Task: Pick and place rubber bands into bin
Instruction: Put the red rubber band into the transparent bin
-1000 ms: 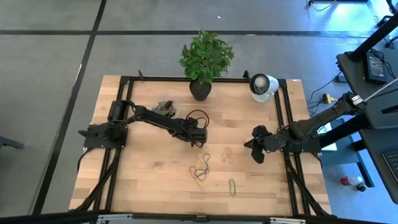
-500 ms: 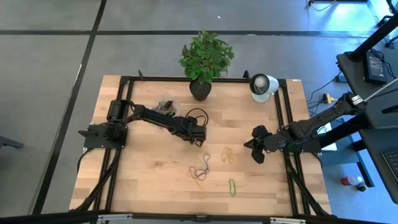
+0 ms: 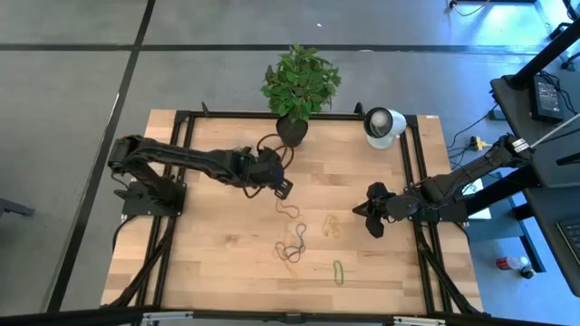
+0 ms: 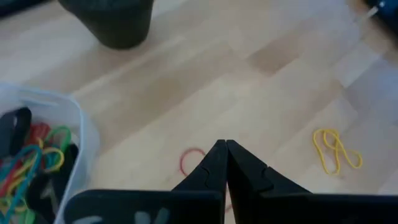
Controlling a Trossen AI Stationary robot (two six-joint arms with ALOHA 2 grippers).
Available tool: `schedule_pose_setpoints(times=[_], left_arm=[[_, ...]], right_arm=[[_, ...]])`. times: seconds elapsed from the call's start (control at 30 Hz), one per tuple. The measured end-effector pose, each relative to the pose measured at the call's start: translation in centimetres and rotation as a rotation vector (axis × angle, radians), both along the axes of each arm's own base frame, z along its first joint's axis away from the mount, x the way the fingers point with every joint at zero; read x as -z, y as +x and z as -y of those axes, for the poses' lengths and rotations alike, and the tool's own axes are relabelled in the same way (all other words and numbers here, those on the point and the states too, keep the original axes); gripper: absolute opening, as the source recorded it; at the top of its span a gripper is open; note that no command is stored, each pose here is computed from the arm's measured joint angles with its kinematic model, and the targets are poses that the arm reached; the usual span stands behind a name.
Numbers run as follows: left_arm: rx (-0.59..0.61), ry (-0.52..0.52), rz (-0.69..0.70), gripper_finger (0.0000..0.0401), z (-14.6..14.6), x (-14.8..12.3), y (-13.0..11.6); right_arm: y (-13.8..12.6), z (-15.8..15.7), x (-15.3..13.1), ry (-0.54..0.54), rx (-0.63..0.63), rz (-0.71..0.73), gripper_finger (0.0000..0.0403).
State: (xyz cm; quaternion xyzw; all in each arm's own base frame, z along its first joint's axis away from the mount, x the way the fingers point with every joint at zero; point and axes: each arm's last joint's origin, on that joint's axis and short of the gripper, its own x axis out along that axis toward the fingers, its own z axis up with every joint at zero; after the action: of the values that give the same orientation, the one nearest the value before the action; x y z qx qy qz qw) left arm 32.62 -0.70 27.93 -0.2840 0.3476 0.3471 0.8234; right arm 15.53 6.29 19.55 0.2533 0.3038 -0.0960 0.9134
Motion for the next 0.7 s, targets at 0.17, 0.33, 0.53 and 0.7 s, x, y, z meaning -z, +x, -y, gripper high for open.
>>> schedule_pose_setpoints(times=[0.17,0.33,0.53,0.7], left_arm=[[0.021,0.020,-0.033,0.0003,-0.2,0.6,0.3],[-0.008,-0.058,-0.115,0.0030,0.0,4.0,1.8],[-0.023,-0.195,-0.243,0.0083,0.5,9.4,3.7],[-0.128,-0.230,-0.312,0.0107,0.5,12.9,4.3]], right_arm=[[0.1,0.0,-0.1,0.007,0.003,0.011,0.0012],[0.3,0.0,-0.4,0.001,0.036,0.059,0.0012],[0.4,0.0,-0.5,0.001,0.043,0.073,0.0012],[0.4,0.0,-0.5,-0.001,0.041,0.075,0.0012]])
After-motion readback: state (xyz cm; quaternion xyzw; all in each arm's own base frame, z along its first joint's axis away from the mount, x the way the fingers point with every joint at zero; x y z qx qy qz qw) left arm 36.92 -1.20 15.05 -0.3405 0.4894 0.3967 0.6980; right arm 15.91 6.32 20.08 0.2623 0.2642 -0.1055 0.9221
